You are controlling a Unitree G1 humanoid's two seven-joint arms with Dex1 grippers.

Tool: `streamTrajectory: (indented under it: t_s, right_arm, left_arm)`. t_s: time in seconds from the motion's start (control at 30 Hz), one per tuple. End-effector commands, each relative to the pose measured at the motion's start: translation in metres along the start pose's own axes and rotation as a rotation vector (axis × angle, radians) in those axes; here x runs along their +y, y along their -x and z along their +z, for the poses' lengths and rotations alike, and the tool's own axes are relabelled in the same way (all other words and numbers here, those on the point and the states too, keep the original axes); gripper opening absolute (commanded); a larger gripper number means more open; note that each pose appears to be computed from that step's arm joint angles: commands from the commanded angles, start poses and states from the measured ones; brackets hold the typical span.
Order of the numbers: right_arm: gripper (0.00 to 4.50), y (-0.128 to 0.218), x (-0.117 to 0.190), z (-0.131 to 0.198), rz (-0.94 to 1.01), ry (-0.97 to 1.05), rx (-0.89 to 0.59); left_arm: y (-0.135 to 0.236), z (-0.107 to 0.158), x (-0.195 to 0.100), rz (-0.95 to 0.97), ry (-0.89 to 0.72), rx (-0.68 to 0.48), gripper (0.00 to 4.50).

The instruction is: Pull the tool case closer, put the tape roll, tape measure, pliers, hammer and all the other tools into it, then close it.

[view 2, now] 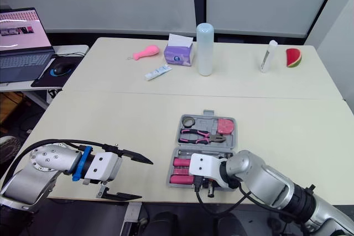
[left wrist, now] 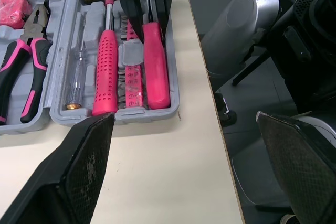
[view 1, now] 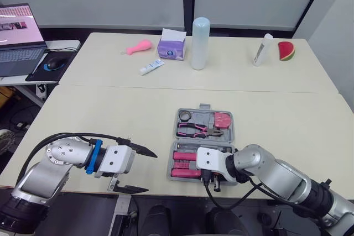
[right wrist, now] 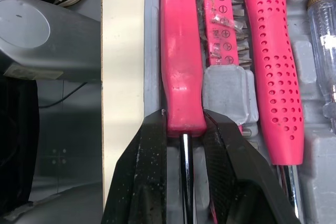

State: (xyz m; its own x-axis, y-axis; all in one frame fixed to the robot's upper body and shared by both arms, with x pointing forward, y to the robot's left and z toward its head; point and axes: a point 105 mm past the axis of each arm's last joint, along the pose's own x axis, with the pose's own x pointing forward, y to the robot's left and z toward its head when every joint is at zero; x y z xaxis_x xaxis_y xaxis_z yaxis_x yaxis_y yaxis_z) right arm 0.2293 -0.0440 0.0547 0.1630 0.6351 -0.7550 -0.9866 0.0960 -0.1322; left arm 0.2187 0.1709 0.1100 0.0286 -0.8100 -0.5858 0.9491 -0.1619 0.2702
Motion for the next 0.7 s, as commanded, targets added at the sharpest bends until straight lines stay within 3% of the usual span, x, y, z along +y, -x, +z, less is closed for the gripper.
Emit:
streamTrajectory:
  t_s: [0.03, 0.2, 0.23, 0.33, 0.5, 0.7]
  right_arm:
    - [0.71, 0.000, 0.001, 0.007, 0.020, 0.015, -0.019]
    - [0.71, 0.002, 0.002, 0.009, 0.045, 0.018, -0.040]
    - [1.42, 0.005, 0.000, 0.013, 0.041, 0.021, -0.058]
    - [1.96, 0.016, -0.004, 0.023, 0.060, 0.037, -0.104]
    - [1.96, 0.030, -0.004, 0.031, 0.072, 0.071, -0.157]
    - [0.90, 0.020, -0.003, 0.020, 0.058, 0.088, -0.143]
  left_arm:
    - [0.001, 0.005, 0.001, 0.012, -0.038, -0.006, 4.50]
    - [-0.001, 0.006, 0.002, 0.016, -0.044, -0.012, 4.50]
    - [-0.001, 0.006, 0.003, 0.018, -0.044, -0.015, 4.50]
    - [-0.002, 0.006, 0.004, 0.025, -0.042, -0.022, 4.50]
    - [-0.003, 0.006, 0.004, 0.038, -0.034, -0.032, 4.50]
    - [-0.005, 0.007, 0.004, 0.046, -0.023, -0.045, 4.50]
